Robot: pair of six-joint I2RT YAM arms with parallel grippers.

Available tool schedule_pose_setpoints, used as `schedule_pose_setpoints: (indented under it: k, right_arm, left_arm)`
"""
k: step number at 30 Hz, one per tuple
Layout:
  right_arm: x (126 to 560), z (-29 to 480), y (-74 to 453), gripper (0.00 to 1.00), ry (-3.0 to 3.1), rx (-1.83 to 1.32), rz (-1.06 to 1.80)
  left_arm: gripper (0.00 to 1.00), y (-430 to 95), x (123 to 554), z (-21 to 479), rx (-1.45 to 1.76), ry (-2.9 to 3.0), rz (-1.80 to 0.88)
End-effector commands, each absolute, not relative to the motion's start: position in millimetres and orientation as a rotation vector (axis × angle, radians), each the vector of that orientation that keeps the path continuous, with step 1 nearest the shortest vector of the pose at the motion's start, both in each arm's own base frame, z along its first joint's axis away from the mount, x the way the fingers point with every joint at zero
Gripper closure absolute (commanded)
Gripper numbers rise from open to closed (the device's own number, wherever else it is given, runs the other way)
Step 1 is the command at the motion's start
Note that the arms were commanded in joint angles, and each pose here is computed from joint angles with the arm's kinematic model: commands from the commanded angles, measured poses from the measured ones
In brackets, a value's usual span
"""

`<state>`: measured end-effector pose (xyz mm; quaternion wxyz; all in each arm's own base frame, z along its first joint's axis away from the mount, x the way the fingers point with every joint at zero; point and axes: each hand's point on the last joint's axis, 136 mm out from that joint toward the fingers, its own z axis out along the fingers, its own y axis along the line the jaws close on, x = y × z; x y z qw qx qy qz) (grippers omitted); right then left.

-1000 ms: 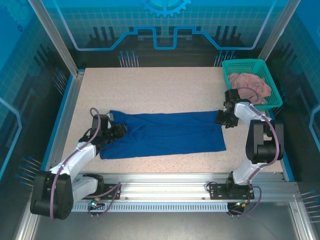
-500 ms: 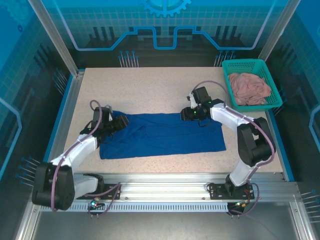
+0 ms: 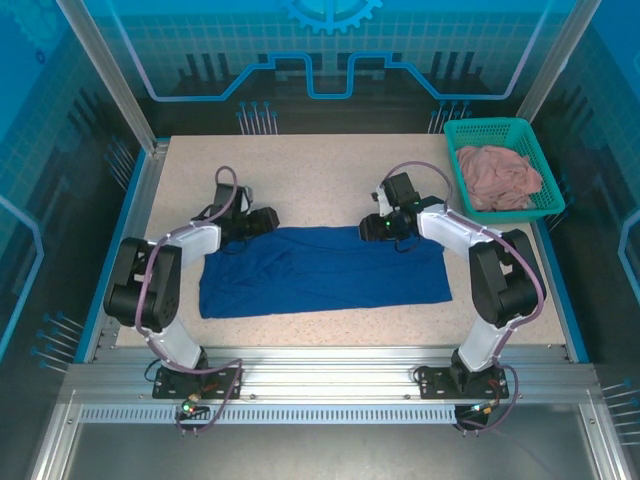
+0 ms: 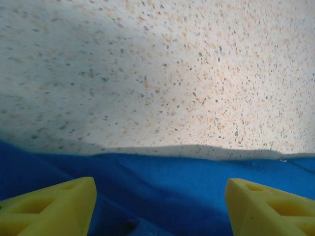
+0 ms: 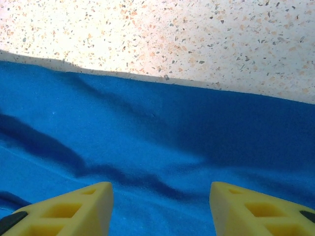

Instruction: Fold the inside-out t-shirt

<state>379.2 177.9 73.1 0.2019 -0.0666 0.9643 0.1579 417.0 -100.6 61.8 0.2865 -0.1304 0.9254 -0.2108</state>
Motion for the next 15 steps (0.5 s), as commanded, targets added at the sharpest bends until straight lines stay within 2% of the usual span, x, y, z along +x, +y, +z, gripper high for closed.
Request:
schedule_pose_setpoints:
  k: [1, 15]
  right_arm:
    - [377.5, 80.5, 175.1, 0.45, 2.685, -0.176, 0.426]
    - [376.0, 74.5, 174.1, 0.45, 2.706, -0.169, 0.423]
  left_arm:
    - [0.35, -112.6, 414.5, 59.1, -0.260, 2.514, -0.600]
    - [0.93, -120.0, 361.1, 60.2, -0.259, 2.550, -0.649]
